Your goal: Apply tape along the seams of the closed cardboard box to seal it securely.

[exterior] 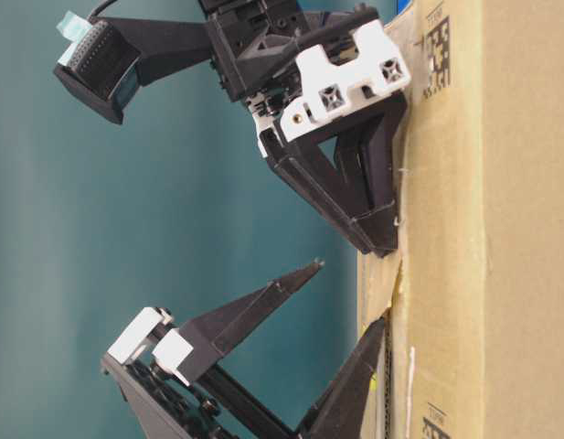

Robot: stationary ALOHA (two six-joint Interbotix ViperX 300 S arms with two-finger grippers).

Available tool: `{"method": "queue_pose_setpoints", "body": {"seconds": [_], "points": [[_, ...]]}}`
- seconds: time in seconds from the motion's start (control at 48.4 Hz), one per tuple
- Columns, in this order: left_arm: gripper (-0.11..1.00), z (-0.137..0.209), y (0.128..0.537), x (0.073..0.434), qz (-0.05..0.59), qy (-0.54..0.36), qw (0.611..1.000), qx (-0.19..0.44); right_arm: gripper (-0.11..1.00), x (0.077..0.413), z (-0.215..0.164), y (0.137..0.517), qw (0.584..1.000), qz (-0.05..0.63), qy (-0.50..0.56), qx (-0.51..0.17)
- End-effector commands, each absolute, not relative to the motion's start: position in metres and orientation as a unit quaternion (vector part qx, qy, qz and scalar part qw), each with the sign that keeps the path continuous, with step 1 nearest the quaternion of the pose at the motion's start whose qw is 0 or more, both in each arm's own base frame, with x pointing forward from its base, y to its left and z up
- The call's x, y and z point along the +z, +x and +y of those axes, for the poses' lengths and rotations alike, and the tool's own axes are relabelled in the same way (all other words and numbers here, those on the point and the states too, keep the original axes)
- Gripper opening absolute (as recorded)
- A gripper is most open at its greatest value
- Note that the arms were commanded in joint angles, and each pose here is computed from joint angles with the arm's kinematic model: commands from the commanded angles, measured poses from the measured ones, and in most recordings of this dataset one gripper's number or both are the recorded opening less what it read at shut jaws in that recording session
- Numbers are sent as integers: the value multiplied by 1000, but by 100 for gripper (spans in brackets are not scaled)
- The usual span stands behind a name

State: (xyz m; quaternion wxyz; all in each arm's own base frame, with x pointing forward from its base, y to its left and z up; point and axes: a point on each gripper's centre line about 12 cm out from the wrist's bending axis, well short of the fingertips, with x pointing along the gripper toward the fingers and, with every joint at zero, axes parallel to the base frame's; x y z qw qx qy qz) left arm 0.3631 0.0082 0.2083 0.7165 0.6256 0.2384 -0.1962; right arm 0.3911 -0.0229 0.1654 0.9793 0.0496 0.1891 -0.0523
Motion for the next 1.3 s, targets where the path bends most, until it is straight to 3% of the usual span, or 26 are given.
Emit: {"method": "queue_pose_setpoints", "body": {"seconds": [0.0, 0.269, 0.351, 0.455, 0.496, 1.075, 1.282], "points": [[62, 9, 368, 221, 229, 627, 721, -185, 42, 171, -24, 392, 980, 183, 51, -54], [62, 9, 367, 221, 264, 611, 715, -214, 38, 170, -24, 392, 980, 186, 53, -55], [62, 9, 368, 221, 267, 609, 715, -216, 28, 170, -24, 392, 980, 186, 53, -55], [62, 9, 370, 222, 268, 609, 714, -217, 5, 169, -24, 392, 979, 188, 53, -55], [62, 9, 371, 222, 268, 609, 714, -217, 0, 168, -24, 391, 979, 190, 54, -56], [62, 9, 365, 237, 282, 586, 728, -217, 0, 162, -25, 388, 974, 208, 63, -60], [60, 9, 366, 249, 243, 559, 775, -165, 0, 164, -25, 388, 975, 204, 62, -60]]}}
